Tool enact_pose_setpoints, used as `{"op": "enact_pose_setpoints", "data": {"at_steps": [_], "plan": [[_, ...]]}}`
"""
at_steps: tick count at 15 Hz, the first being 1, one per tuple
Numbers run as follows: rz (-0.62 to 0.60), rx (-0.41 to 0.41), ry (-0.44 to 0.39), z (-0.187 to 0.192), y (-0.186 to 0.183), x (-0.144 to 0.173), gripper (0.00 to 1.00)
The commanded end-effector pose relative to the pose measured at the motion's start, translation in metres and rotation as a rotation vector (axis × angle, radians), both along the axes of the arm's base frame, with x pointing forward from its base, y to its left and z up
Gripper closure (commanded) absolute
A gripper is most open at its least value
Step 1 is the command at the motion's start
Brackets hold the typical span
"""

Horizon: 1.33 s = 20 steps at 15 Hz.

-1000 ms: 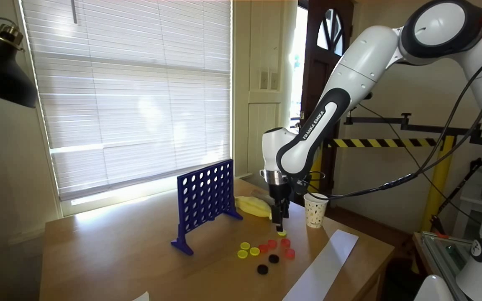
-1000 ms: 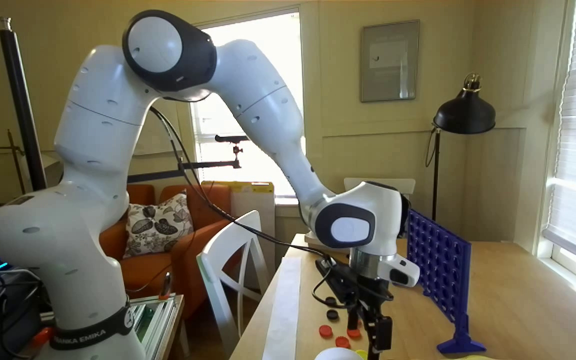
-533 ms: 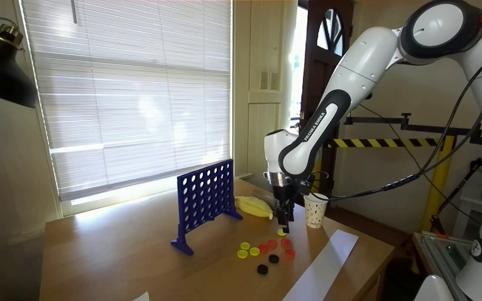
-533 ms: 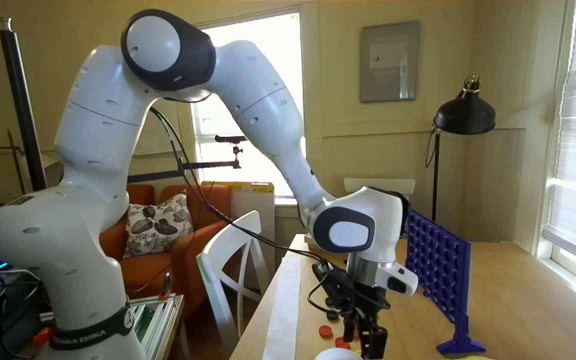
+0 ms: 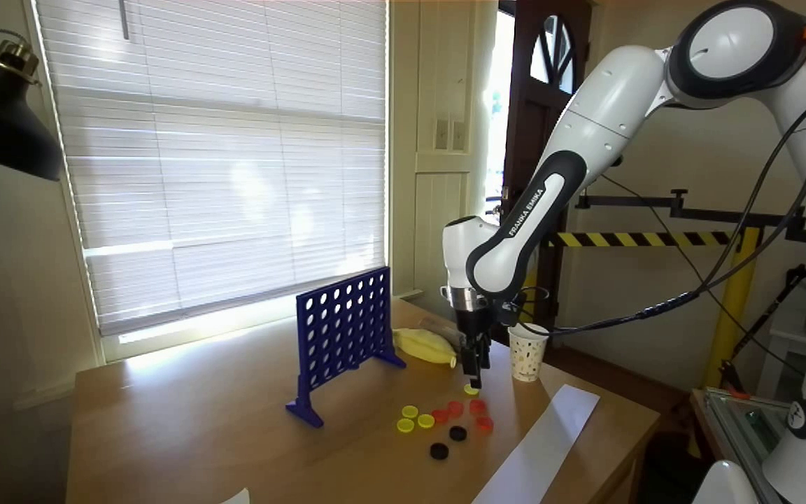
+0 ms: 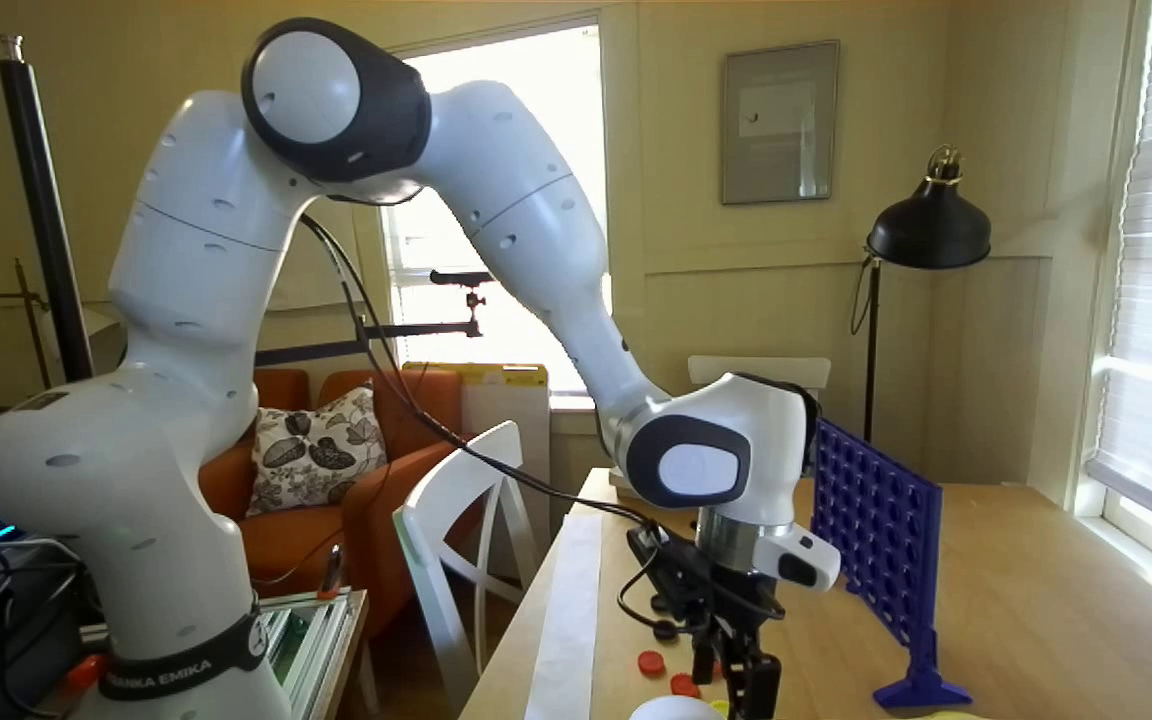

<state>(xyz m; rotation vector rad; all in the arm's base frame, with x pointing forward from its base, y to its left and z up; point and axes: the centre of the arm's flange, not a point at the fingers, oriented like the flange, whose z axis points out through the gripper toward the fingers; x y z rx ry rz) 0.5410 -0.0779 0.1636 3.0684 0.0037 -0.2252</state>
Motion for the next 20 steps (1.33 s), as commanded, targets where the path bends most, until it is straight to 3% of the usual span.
{"op": "enact_pose_setpoints", "data": {"at_steps": [1, 3, 5, 6, 9, 11, 12, 13, 14, 20], "plan": [[0.010, -0.004, -0.025, -0.002, -0.001, 0.000, 0.47], [0.012, -0.004, -0.025, -0.002, 0.000, 0.001, 0.61], [0.016, -0.002, -0.020, -0.003, 0.000, 0.001, 0.23], [0.016, -0.002, -0.020, -0.003, 0.000, 0.001, 0.23], [0.016, 0.000, -0.021, -0.006, 0.002, 0.003, 0.04], [0.019, 0.001, -0.019, -0.008, 0.003, 0.004, 0.00], [0.020, 0.001, -0.018, -0.010, 0.003, 0.004, 0.18], [0.021, 0.002, -0.016, -0.012, 0.004, 0.005, 0.29], [0.022, 0.003, -0.015, -0.013, 0.004, 0.005, 0.30], [0.021, 0.004, -0.013, -0.021, 0.005, 0.005, 0.74]]}}
